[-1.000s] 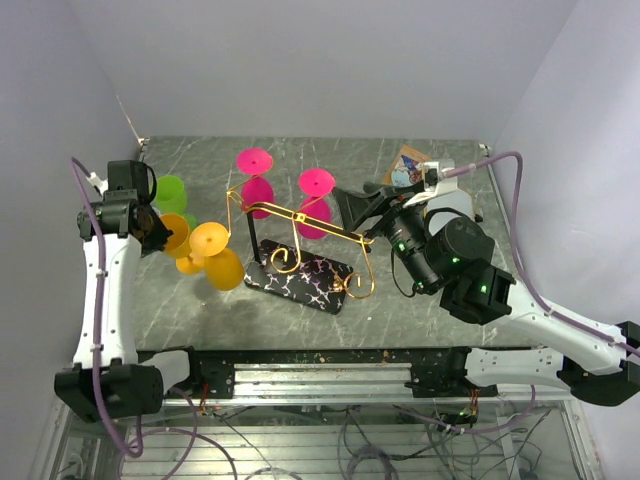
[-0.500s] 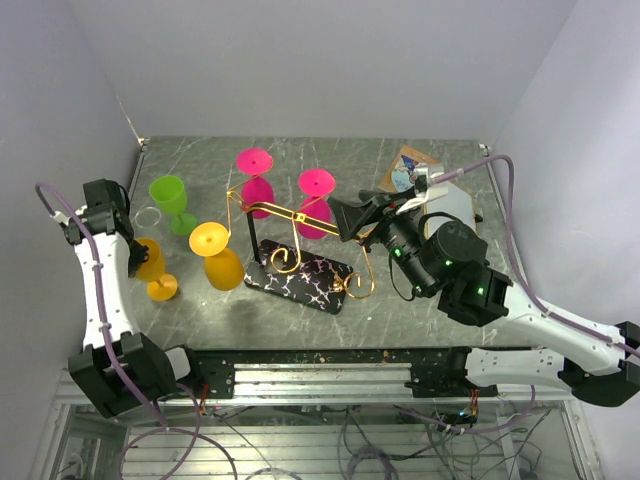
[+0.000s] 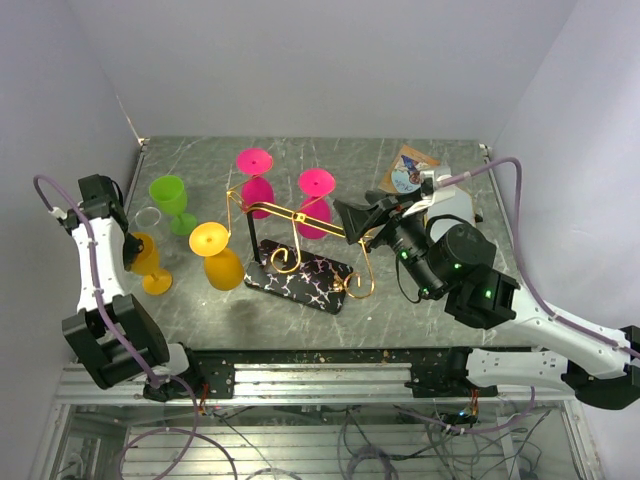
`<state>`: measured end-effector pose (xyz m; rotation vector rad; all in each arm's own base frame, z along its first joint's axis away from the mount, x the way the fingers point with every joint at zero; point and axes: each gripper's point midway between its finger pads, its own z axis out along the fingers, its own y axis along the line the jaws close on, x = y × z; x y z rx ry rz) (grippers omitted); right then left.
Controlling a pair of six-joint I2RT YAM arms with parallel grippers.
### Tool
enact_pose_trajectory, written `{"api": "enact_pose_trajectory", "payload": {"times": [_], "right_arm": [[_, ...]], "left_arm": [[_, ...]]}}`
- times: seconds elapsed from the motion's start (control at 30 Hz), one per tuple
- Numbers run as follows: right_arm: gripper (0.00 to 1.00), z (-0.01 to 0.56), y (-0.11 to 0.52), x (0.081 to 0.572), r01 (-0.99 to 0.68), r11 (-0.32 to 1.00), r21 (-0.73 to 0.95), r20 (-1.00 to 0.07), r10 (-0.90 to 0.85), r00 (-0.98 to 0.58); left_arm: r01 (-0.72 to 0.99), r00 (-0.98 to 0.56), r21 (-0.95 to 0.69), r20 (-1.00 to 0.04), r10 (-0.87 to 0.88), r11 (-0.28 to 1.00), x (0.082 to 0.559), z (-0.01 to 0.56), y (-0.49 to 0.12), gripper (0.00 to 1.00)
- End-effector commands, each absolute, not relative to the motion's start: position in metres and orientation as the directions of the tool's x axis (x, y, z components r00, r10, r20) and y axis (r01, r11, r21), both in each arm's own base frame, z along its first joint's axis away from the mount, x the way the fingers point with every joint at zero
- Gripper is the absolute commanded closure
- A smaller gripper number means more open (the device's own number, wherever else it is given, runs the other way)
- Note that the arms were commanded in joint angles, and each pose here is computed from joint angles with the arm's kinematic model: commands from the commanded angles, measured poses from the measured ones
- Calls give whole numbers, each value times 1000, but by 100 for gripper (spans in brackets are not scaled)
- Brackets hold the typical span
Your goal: Take the wine glass off the wine glass rack
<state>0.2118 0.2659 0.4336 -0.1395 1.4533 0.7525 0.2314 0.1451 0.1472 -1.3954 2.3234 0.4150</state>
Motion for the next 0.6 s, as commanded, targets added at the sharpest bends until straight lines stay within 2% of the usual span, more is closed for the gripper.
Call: {"api": "enact_pose_trajectory", "payload": {"times": [0.0,0.07,0.13,0.33,0.4,0.57], "right_arm": [[30,432,268,211,-552,769,323,-935,349,-61],[30,432,272,210,-560,766,316,-938,341,-62],[30,432,275,211,-564,765,312,-940,335,-64],[31,430,290,213,-583,765,274,-954,291,-66],[31,431,296,214,-594,762,257,-960,272,-67],[31,434,322,206,-693,705,152,-982,185,-26]], "left_arm": [[-882,-417,27,-509,-753,470,243,150,156,93],[-884,-422,44,-505,-753,466,241,147,157,93],[-883,-426,48,-500,-754,467,239,145,157,87],[-887,-409,38,-527,-745,460,235,156,158,65],[-885,-401,23,-543,-738,464,235,164,157,54],[-880,-374,-21,-586,-719,475,232,192,154,36]]}}
